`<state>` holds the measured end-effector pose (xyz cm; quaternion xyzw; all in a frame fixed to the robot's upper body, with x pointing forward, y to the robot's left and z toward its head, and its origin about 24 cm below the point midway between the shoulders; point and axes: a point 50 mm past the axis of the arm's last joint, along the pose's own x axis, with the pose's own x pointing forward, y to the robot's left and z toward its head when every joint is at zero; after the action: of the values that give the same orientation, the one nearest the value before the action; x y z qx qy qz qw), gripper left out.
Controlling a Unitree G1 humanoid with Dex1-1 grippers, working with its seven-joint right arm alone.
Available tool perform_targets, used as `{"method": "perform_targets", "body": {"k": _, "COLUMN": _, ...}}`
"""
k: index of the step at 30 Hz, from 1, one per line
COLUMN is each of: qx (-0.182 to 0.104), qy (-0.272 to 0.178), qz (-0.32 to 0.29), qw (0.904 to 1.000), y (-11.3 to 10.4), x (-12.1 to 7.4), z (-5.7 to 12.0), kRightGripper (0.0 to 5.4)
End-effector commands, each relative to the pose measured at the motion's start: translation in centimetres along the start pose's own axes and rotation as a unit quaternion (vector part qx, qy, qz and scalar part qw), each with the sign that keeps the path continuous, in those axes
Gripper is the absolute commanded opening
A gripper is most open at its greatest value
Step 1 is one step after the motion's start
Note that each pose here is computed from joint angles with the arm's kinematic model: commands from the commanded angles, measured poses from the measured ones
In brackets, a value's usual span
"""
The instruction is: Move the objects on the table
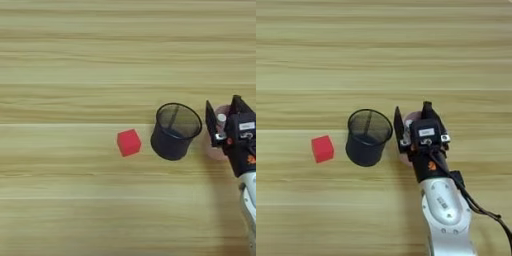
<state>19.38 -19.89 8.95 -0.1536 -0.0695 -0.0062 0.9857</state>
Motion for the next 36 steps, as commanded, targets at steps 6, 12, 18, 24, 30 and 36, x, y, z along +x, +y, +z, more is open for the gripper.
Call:
{"method": "perform_targets", "body": {"k": 6, "qx": -0.008, "qy": -0.040, "qz": 0.006, "qw": 0.9992, "y": -0.1, "x": 0.3, "z": 1.2, "kRightGripper": 1.37}}
{"method": "perform_targets", "body": {"k": 12, "qx": -0.007, "qy": -0.041, "qz": 0.006, "qw": 0.9991, "y": 0.0, "x": 0.4, "z": 1.3, "kRightGripper": 0.74}}
{"method": "perform_targets", "body": {"k": 18, "qx": -0.009, "qy": -0.045, "qz": 0.005, "qw": 0.9990, "y": -0.1, "x": 0.4, "z": 1.4, "kRightGripper": 0.74}}
{"method": "perform_targets", "body": {"k": 24, "qx": -0.015, "qy": -0.058, "qz": -0.003, "qw": 0.9982, "y": -0.6, "x": 0.6, "z": 2.1, "kRightGripper": 0.74}}
{"method": "perform_targets", "body": {"k": 30, "qx": -0.025, "qy": -0.076, "qz": -0.014, "qw": 0.9967, "y": -1.3, "x": 0.9, "z": 2.9, "kRightGripper": 0.73}}
{"method": "perform_targets", "body": {"k": 36, "qx": -0.028, "qy": -0.091, "qz": -0.023, "qw": 0.9952, "y": -2.0, "x": 1.2, "z": 3.7, "kRightGripper": 0.73}}
